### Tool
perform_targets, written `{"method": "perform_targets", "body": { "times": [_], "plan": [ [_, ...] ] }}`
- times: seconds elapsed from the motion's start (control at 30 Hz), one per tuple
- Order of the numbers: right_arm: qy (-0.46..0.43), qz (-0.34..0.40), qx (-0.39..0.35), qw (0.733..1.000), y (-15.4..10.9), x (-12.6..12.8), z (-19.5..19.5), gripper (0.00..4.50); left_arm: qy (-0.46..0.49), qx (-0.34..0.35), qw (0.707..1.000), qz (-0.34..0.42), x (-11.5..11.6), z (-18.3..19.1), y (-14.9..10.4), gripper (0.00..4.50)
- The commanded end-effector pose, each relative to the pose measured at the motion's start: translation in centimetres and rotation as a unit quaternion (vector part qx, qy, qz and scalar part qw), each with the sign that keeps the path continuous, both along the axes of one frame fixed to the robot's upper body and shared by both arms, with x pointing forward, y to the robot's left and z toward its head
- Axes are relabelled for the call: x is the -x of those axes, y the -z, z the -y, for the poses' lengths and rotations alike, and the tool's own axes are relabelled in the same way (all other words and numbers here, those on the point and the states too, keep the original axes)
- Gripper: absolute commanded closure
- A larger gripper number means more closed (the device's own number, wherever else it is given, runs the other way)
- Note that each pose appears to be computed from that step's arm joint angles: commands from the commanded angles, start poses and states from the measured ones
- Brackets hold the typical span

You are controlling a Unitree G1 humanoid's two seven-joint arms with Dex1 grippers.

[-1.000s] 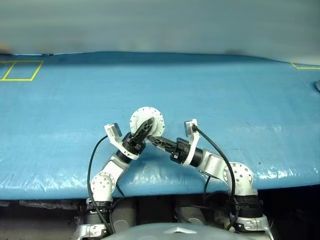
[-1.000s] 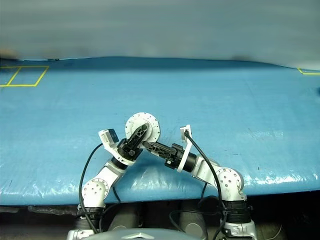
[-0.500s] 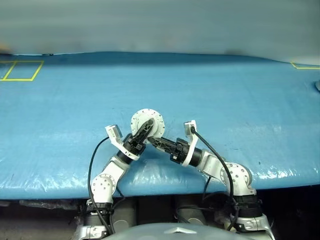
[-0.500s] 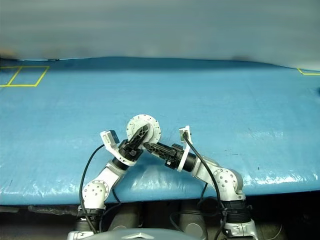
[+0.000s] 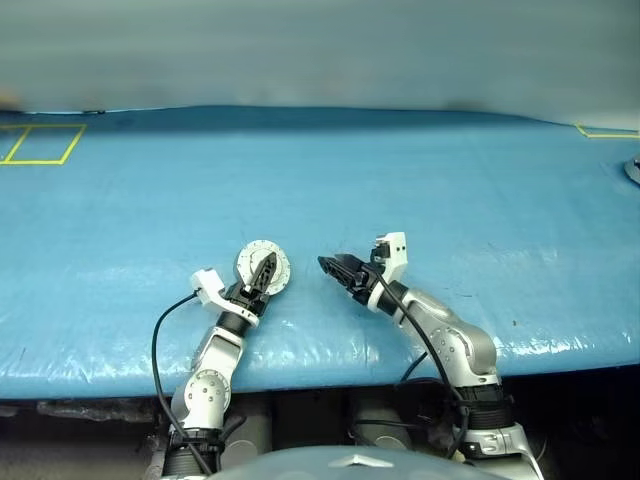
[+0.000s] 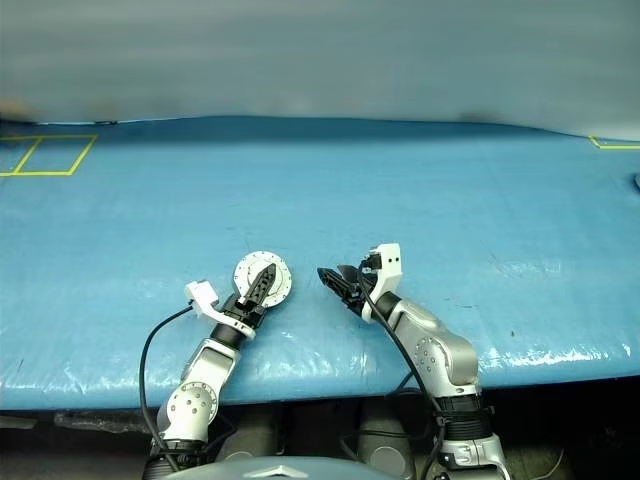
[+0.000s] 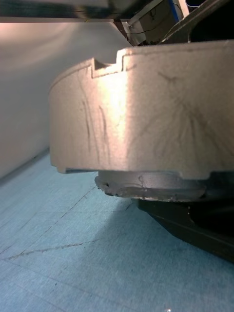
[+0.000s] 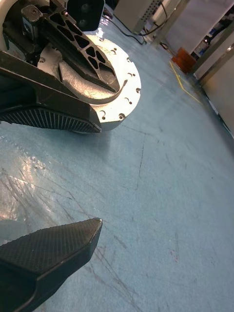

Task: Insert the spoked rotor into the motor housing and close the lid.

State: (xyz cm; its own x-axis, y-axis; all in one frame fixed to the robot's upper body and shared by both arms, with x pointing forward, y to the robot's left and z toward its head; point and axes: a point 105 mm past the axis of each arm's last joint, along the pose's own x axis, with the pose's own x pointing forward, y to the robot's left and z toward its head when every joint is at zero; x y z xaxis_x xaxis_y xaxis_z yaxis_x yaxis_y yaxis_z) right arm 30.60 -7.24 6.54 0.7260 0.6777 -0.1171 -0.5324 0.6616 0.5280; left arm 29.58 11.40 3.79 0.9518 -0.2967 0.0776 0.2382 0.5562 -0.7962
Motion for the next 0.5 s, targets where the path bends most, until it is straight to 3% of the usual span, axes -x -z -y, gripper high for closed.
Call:
{"method": "perform_targets", "body": {
  "times": [0.03, 0.13, 0.27, 0.4, 0.5],
  "plan": [
    [-0.004, 0.028, -0.008, 1.0, -1.3, -0.2, 0.1, 1.58, -0.098, 0.023, 0.994, 0.039, -3.5, -2.8, -2.8, 2.07],
    [-0.005, 0.033, -0.002, 0.999, -1.4, -0.2, 0.3, 1.58, -0.147, 0.005, 0.989, 0.028, -6.1, -5.1, -3.1, 2.07],
    [0.001, 0.044, 0.007, 0.999, -1.6, -0.2, 0.7, 1.58, -0.19, 0.04, 0.981, 0.018, -9.7, -7.9, -4.4, 2.07],
    [0.001, 0.047, 0.01, 0.999, -1.8, 0.1, 0.8, 1.58, -0.219, 0.044, 0.975, -0.014, -11.0, -9.4, -3.6, 2.07],
    [0.004, 0.051, 0.013, 0.999, -1.8, 0.4, 1.1, 1.55, -0.239, 0.012, 0.969, -0.052, -11.0, -10.4, -2.2, 1.15]
  ]
}}
